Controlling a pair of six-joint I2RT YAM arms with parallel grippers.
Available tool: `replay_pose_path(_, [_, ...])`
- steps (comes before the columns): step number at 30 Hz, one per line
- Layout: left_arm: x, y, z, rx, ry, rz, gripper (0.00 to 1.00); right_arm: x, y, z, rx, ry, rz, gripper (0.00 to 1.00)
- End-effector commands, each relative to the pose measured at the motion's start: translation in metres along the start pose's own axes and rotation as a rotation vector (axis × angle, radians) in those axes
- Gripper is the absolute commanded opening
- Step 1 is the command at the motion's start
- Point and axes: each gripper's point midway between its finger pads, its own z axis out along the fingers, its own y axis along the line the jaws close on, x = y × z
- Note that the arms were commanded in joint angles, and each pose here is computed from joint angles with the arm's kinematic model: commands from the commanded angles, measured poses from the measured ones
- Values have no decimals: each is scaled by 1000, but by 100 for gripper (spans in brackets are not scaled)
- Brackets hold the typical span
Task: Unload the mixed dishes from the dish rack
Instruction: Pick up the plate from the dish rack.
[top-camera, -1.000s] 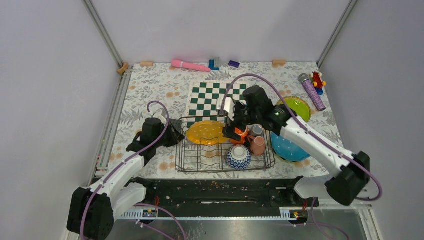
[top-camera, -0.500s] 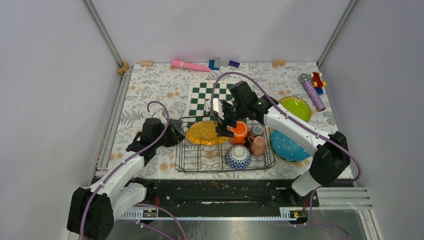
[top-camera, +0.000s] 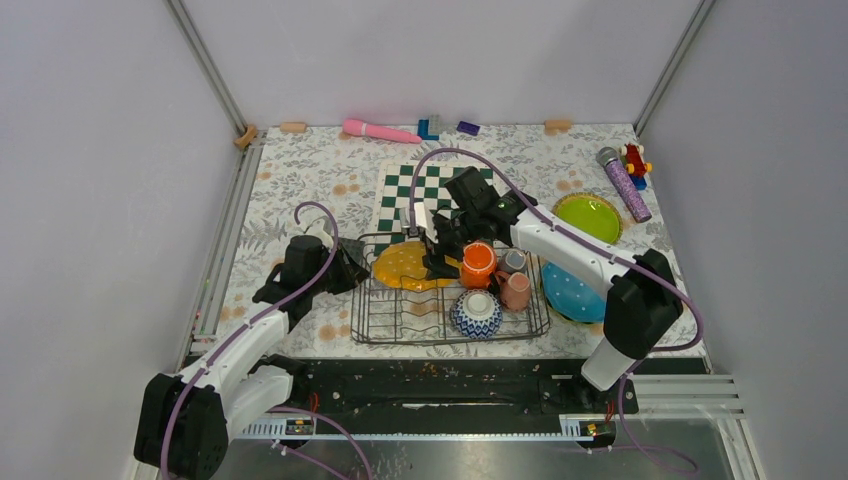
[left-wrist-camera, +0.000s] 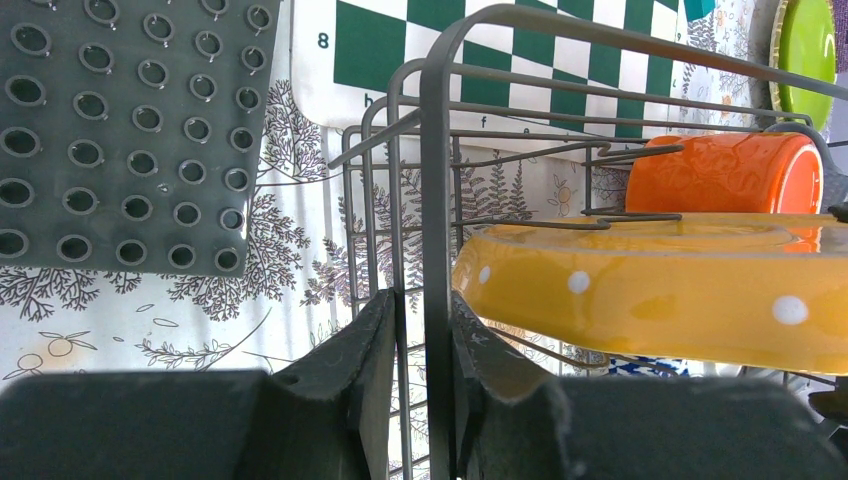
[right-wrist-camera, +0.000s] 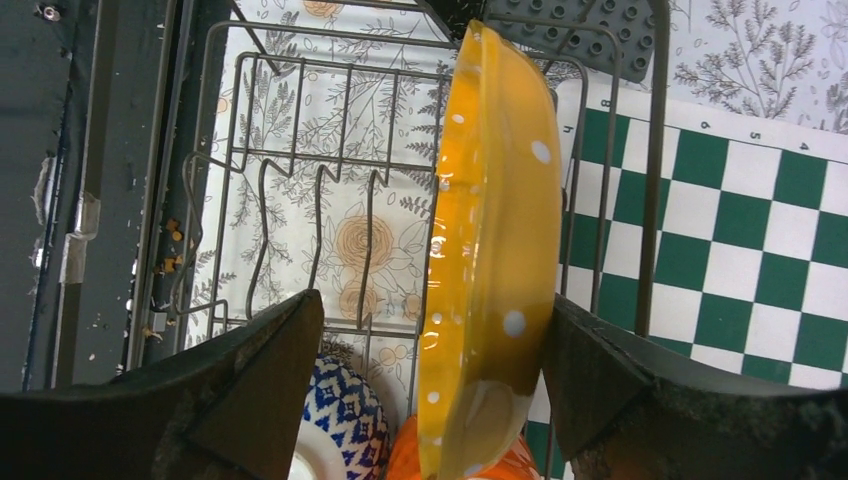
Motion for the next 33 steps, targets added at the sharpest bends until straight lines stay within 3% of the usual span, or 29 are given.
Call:
replay_pose_path(1, [9,6,3,-23,40,-17,21,-19,9,2,-41,-34,-17,82])
replay_pose_path(8, [10,7,4,-24,43,-17,21,-15,6,2,-2,4,-19,68])
replay_pose_path(18, [10,6,3,-21,43,-20,21,-21,-3,-3,66,2,-38,30])
replay_pose_path(33, [8,8,2,-33,35,-22,21,-81,-11,-43,212,-174,-171,0])
